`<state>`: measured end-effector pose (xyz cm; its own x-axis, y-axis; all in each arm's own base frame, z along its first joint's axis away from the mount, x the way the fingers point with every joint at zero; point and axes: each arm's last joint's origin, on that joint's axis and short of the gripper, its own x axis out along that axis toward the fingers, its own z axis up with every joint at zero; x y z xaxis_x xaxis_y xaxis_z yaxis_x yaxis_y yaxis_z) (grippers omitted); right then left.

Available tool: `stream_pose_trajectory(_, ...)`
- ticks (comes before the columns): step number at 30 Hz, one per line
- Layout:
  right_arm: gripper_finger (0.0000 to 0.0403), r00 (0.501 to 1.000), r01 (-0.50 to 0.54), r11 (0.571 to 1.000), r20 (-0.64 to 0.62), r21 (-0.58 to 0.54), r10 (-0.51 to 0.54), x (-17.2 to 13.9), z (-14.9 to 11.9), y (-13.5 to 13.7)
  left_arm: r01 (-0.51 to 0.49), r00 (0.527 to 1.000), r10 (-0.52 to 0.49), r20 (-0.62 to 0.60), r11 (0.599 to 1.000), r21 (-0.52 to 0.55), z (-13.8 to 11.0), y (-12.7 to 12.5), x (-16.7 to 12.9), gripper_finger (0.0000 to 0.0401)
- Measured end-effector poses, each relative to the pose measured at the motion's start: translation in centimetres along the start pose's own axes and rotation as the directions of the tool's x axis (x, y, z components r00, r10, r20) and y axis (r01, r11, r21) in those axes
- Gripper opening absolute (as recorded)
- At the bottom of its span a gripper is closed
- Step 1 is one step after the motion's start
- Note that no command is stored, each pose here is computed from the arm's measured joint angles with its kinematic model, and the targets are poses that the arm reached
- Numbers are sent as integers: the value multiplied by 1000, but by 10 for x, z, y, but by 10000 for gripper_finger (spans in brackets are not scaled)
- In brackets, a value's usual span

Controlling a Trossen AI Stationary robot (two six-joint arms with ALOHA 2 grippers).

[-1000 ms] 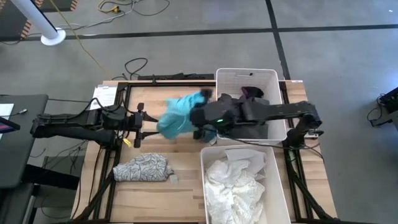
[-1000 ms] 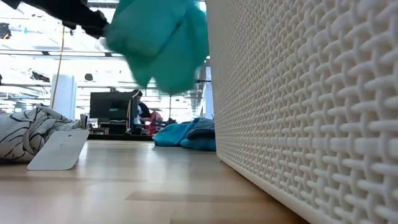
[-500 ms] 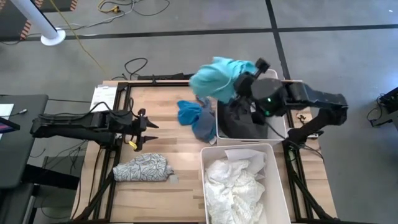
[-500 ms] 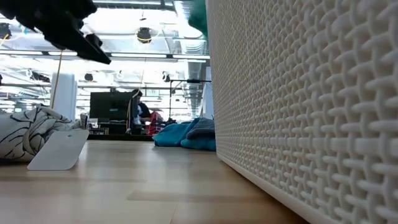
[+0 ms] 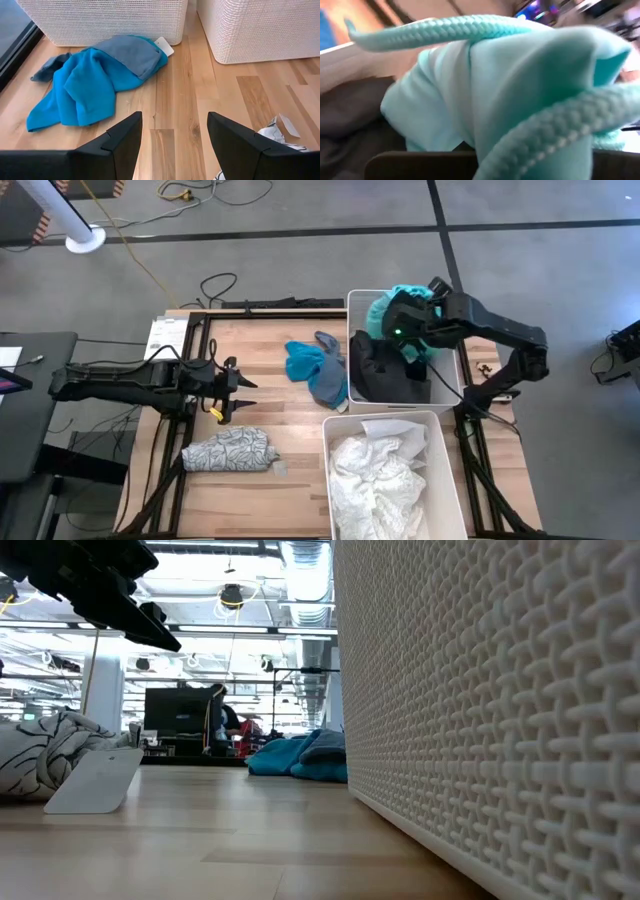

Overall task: Sort clothes
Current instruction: Put the light blue shorts into the top white laundry bin

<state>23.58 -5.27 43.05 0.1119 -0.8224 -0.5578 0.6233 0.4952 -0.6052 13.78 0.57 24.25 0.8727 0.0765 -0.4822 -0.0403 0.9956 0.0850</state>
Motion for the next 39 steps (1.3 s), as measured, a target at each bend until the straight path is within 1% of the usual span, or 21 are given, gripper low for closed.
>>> stream_pose_trajectory(2, 35, 998, -45, 999, -33, -4, 45, 6, -1, 5, 0, 1000, 0, 0, 1000, -1, 0, 0, 0, 220)
stream_pose_trajectory(4, 35, 996, -51, 999, -80, -13, 50, 16, -2, 11, 0, 1000, 0, 0, 1000, -6, 0, 0, 0, 220)
stream_pose_trajectory(11, 42, 965, -57, 998, -254, 31, 63, 54, -18, 23, 11, 1000, -11, -3, 1000, -17, 0, -2, 0, 220)
stream_pose_trajectory(15, 44, 923, -93, 995, -372, 36, 100, 76, -34, 36, 22, 1000, -23, -2, 1000, -11, 0, -3, 0, 220)
stream_pose_trajectory(18, 45, 876, -155, 987, -455, 47, 159, 89, -47, 47, 28, 1000, -28, -2, 1000, -10, 0, -4, 0, 220)
stream_pose_trajectory(21, 46, 836, -206, 977, -510, 57, 206, 100, -58, 59, 30, 1000, -30, -2, 1000, -10, 0, -5, 0, 220)
stream_pose_trajectory(25, 47, 804, -235, 970, -551, 55, 226, 111, -73, 72, 29, 1000, -29, 4, 1000, -10, 0, -5, 0, 220)
stream_pose_trajectory(30, 49, 763, -290, 953, -581, 84, 283, 122, -87, 87, 29, 1000, -28, 12, 999, -14, 1, -4, 0, 220)
stream_pose_trajectory(33, 58, 752, -299, 950, -592, 86, 290, 125, -92, 91, 29, 1000, -28, 12, 999, -18, 1, -4, 0, 220)
stream_pose_trajectory(39, 86, 747, -311, 946, -592, 91, 303, 124, -92, 92, 29, 1000, -28, 13, 999, -27, 1, -4, 0, 220)
